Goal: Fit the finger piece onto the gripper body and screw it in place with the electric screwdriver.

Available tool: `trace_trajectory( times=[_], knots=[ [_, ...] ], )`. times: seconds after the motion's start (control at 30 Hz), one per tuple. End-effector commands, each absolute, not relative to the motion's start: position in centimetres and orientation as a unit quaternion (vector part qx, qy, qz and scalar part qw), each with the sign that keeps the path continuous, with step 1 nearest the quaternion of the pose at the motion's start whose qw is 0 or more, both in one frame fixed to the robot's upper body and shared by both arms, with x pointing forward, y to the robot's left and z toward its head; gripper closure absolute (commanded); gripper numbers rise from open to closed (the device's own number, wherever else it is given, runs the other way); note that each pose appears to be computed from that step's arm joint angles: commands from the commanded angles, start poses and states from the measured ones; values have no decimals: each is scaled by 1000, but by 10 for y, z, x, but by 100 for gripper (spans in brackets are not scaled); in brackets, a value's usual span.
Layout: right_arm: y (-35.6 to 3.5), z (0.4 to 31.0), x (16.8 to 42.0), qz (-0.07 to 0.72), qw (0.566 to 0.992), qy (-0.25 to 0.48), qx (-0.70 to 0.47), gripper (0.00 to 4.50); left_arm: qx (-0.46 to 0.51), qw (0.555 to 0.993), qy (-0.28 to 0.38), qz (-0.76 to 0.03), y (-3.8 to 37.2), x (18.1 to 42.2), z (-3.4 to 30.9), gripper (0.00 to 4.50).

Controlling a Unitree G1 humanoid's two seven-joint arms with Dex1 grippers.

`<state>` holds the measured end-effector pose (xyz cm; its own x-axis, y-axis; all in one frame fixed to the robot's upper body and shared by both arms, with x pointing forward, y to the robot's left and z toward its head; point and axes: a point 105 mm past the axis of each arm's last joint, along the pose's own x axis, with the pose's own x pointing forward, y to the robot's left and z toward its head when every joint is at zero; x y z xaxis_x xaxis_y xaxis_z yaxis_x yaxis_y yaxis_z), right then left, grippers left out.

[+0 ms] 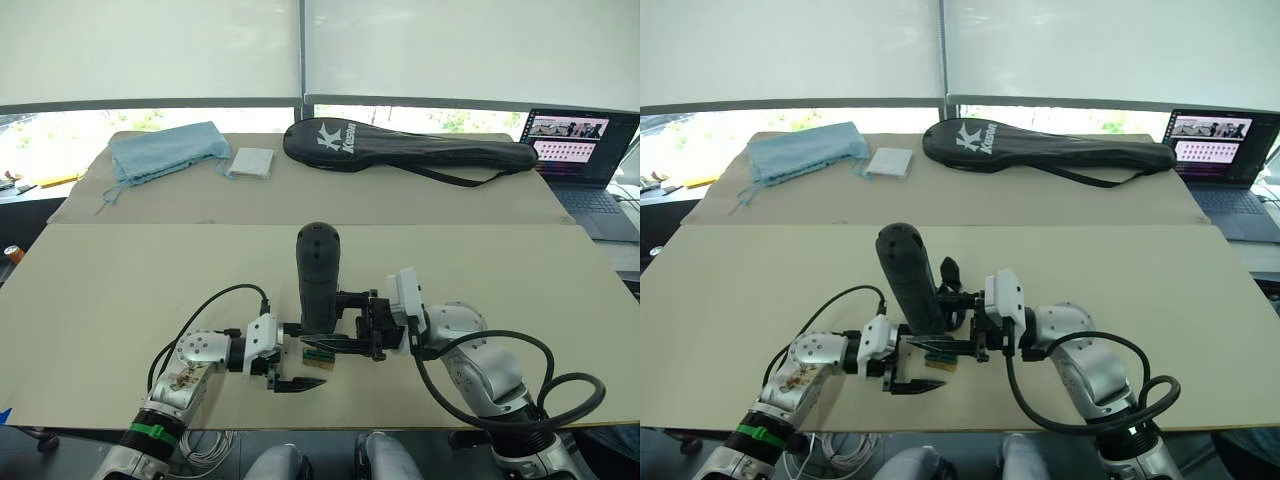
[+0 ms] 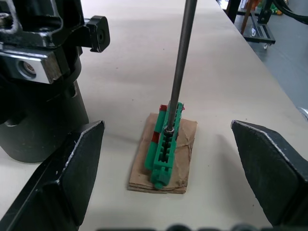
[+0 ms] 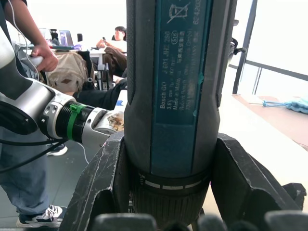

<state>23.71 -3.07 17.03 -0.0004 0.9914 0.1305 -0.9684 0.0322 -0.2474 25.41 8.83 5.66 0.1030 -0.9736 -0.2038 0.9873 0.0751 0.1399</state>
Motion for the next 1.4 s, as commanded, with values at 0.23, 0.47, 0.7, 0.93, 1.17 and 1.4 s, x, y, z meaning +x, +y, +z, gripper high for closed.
trace_trajectory(
  times=[0.23,0.47,0.7,0.93,1.17,1.4],
  knots=[
    [-32,201,229,699,687,-192,-50,258,112,728,6,-676,94,245,67,6],
    [-35,221,225,705,675,-214,-45,258,94,744,-21,-661,105,244,85,6],
    [-36,241,220,712,662,-234,-36,258,72,762,-40,-643,122,242,103,6],
    [-36,257,215,715,655,-245,-30,258,59,795,-64,-601,139,251,126,6],
    [-41,269,211,712,655,-250,-30,258,39,822,-70,-564,151,259,143,6],
    [-48,279,212,699,668,-255,-24,258,87,834,-24,-544,158,272,115,6]
  ],
)
